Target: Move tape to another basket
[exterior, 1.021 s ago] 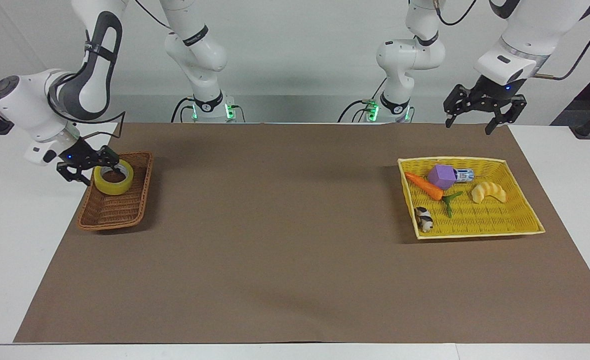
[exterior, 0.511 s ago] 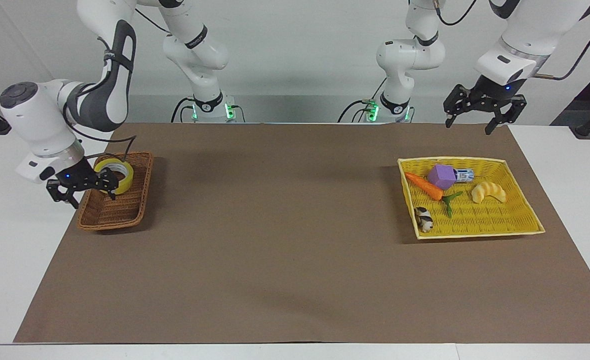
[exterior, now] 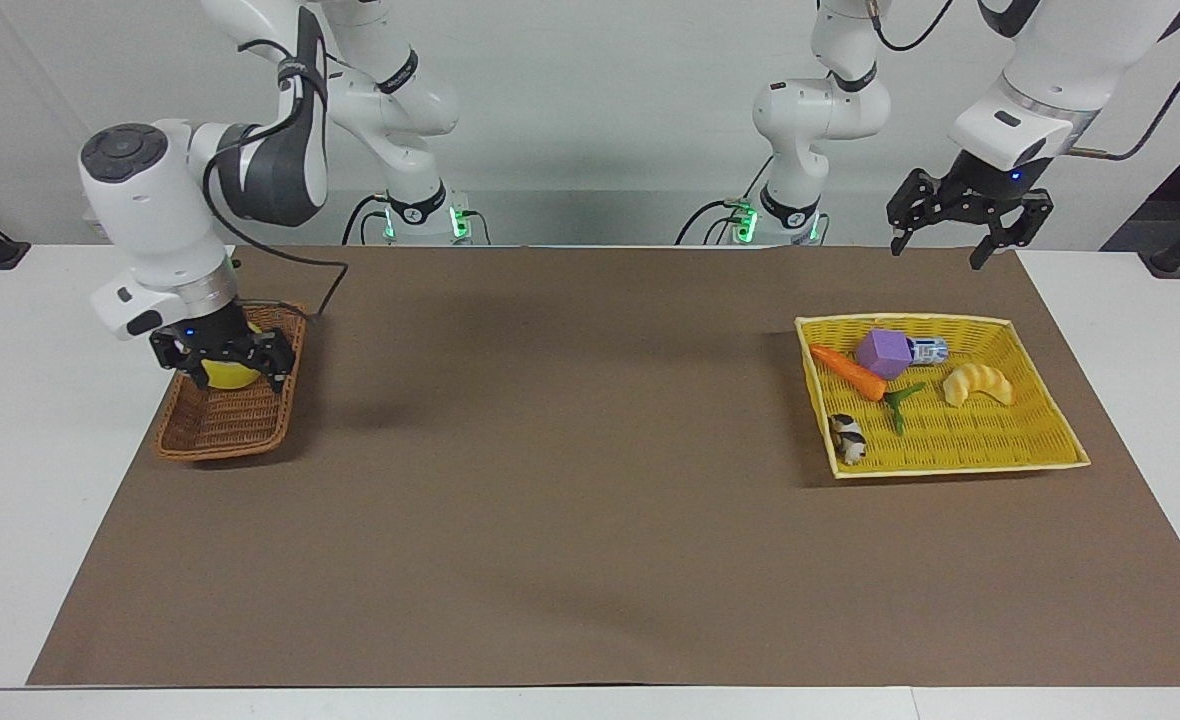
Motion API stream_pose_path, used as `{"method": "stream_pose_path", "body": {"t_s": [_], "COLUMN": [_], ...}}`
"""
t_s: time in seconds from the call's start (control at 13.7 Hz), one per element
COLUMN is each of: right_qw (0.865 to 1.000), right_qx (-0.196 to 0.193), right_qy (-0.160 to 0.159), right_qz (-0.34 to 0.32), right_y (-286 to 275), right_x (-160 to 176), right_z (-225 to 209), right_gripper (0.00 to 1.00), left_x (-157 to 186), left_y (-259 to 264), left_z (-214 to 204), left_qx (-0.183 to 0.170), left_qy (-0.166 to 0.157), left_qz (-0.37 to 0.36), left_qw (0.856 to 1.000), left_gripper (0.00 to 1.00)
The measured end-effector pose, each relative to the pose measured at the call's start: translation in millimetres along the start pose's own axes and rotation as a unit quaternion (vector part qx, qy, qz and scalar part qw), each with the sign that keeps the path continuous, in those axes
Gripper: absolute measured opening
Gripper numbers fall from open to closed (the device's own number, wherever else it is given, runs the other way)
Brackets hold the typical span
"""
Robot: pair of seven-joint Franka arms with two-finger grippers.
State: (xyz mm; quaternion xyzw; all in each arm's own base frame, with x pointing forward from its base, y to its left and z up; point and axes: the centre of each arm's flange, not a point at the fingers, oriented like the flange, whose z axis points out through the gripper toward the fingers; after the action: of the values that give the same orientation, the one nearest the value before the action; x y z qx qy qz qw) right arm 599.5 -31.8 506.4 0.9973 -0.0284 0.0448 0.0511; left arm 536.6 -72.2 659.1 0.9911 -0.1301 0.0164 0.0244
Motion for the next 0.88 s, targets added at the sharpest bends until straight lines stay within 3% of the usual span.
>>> {"method": "stream_pose_path", "body": {"t_s": [0.22, 0.58, 0.88], "right_qw": [0.999, 0.997, 0.997], "right_qx": [0.005, 0.033, 0.037], "right_qy": [-0.008, -0.051, -0.055], "right_qz": [0.031, 0.046, 0.042], "right_y": [-38.9, -21.6, -17.4], "right_x": [-21.1, -42.7, -43.2], "right_z": [-48.7, -136.0, -142.3], "right_gripper": [1.00, 1.00, 1.00], "left_x": [0.0, 0.0, 0.0], "left_y": [0.0, 0.0, 0.0], "left_z": [0.0, 0.0, 0.0], "left_qx": [0.000, 0.000, 0.000], "left_qy": [0.000, 0.000, 0.000], "left_qz": [0.000, 0.000, 0.000], "left_qw": [1.000, 1.000, 1.000], "left_gripper": [1.00, 1.00, 1.00]}}
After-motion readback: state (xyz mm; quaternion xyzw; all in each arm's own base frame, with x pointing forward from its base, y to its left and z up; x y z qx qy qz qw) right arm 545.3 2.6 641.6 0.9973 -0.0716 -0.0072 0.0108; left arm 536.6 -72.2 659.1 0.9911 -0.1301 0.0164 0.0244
